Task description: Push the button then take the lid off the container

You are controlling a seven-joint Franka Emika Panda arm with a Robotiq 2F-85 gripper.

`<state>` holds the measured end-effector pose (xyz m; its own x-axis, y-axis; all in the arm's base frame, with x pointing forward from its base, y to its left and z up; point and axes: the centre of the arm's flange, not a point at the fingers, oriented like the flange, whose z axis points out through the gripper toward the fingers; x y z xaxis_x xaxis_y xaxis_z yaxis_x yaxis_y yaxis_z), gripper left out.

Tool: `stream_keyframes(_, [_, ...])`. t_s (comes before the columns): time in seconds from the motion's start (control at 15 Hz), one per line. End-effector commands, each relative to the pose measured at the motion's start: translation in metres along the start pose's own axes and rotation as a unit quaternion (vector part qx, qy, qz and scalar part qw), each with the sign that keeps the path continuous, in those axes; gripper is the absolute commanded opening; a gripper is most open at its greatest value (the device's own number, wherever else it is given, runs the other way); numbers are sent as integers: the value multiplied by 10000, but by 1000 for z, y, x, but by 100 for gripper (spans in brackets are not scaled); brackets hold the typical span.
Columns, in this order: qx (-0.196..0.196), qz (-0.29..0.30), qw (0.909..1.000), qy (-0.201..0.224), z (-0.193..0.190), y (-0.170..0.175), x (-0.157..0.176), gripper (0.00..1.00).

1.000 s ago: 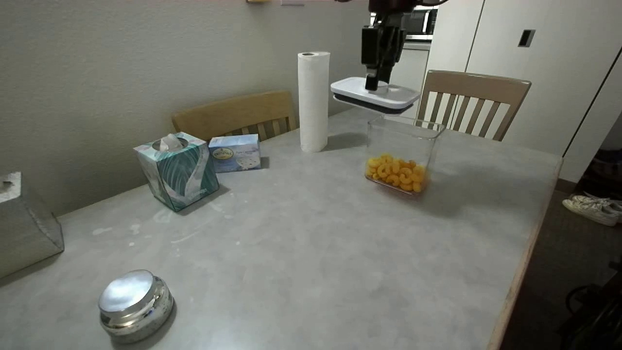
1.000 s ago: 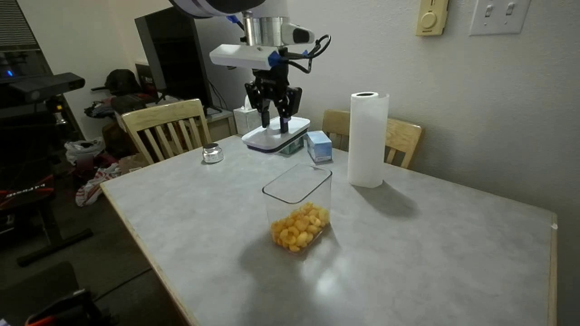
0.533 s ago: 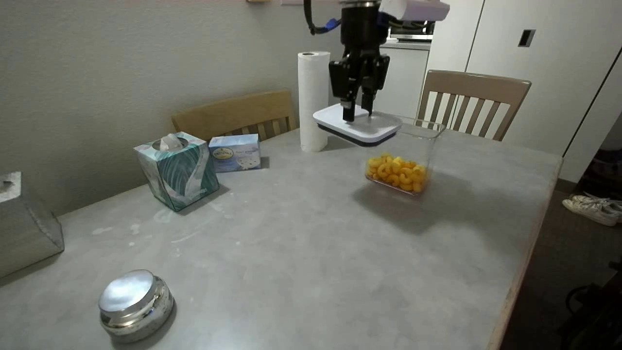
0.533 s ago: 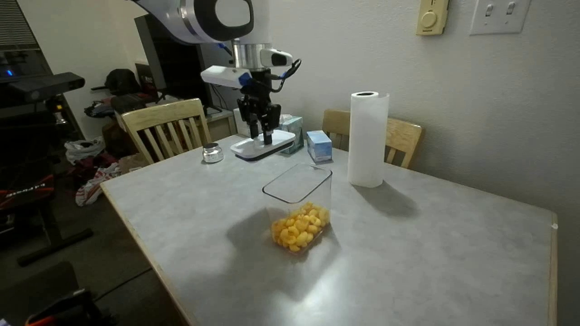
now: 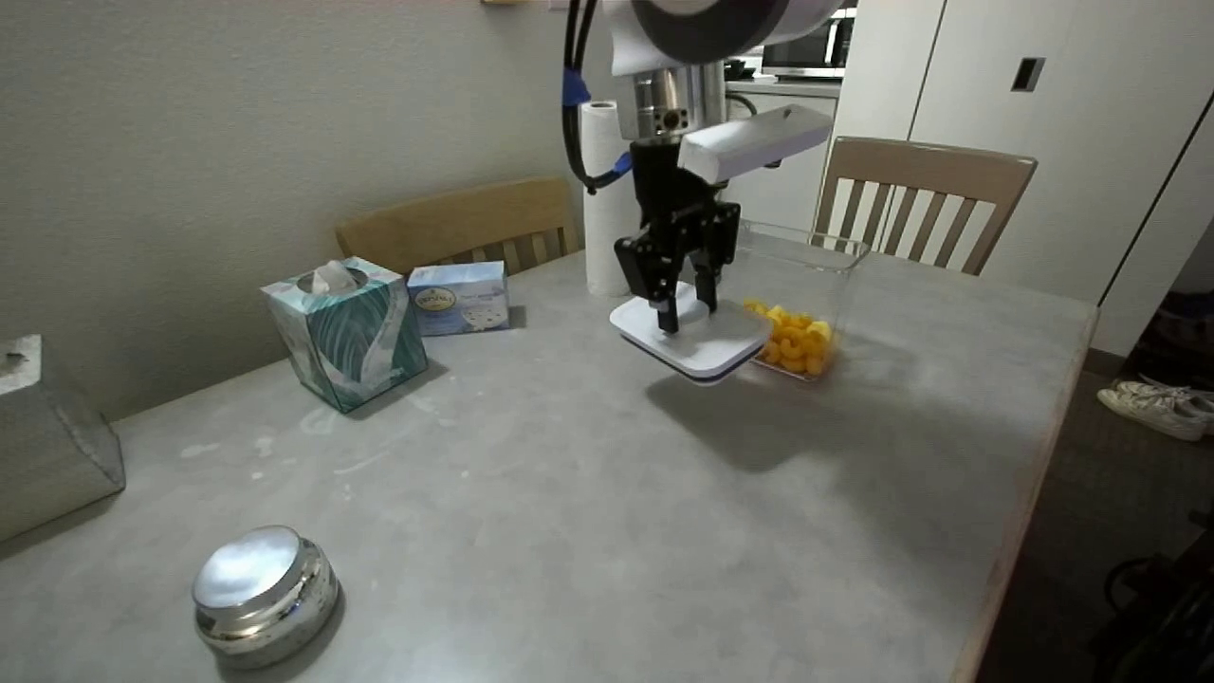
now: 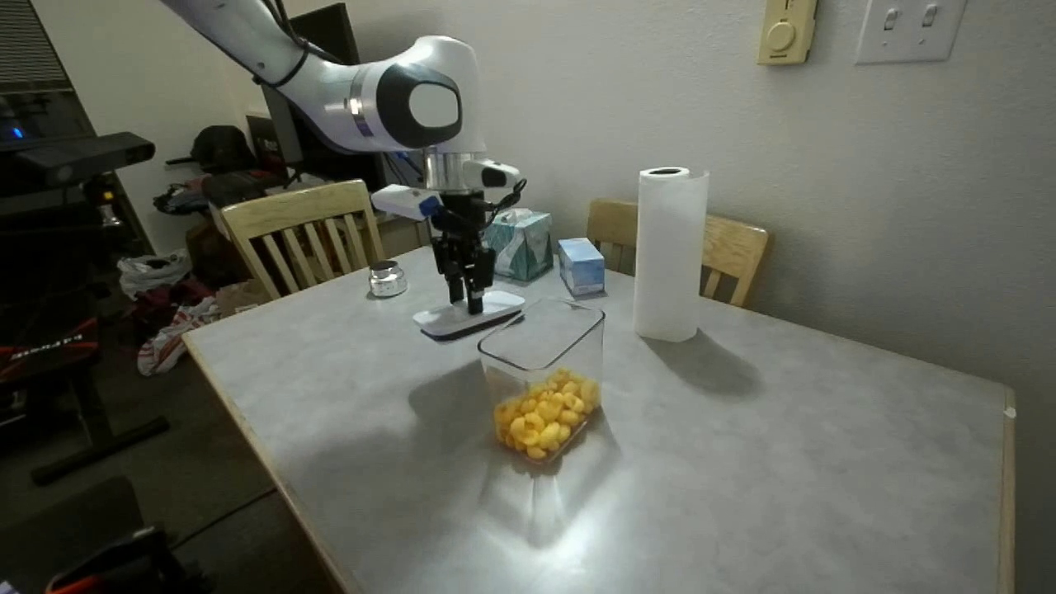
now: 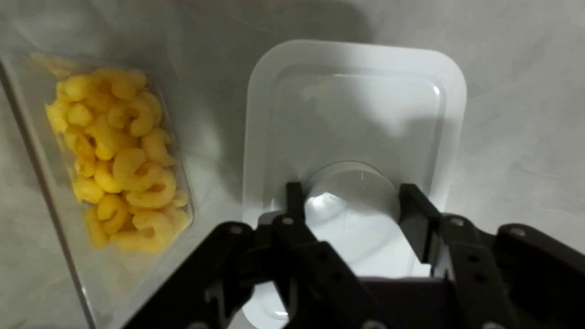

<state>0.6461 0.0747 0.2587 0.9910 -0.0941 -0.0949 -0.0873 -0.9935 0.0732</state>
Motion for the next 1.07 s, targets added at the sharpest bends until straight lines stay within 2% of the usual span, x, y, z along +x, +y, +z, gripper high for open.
stream_keyframes(0.0, [249, -174, 9995, 110, 23, -8, 13, 29])
stream_keyframes(0.47, [742, -665, 9947, 250, 51, -17, 11, 29])
stream_keyframes(1.0, [906, -1078, 9900, 52, 69, -23, 3, 29])
